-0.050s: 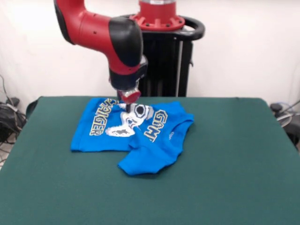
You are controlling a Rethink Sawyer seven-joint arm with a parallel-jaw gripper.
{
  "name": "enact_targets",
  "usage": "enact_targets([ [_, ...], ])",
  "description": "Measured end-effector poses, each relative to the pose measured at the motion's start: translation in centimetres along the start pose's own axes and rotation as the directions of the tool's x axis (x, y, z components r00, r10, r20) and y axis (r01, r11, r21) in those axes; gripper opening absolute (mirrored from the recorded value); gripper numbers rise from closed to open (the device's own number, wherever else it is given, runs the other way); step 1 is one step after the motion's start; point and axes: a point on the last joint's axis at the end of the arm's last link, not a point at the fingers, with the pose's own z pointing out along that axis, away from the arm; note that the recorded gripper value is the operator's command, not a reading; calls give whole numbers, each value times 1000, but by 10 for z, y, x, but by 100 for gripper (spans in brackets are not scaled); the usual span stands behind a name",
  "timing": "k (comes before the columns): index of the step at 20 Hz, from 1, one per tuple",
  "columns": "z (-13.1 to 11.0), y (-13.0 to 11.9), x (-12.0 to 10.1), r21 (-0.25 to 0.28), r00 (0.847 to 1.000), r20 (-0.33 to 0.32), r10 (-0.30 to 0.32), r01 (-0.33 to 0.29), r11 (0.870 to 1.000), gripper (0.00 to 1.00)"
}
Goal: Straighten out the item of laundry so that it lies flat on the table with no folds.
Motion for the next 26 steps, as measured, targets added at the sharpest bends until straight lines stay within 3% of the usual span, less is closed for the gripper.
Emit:
enact_targets([
  [7,-9,4,10,44,999,-24,-30,31,999,100],
  [9,-21,2,18,104,995,-91,-27,37,994,100],
  [11,-26,0,22,131,992,-125,-19,36,991,100],
  [13,-37,-6,30,188,979,-203,7,32,982,100],
  [16,-42,-10,34,217,970,-241,19,35,975,100],
  [18,-42,-11,33,217,972,-233,15,37,975,100],
  [20,-36,-13,24,198,988,-151,-28,58,979,100],
  [21,-27,-12,9,150,994,0,-109,107,983,100],
  [23,-24,-8,-2,99,984,97,-151,142,985,100],
  [26,-22,5,-27,-30,936,294,-194,212,977,100],
])
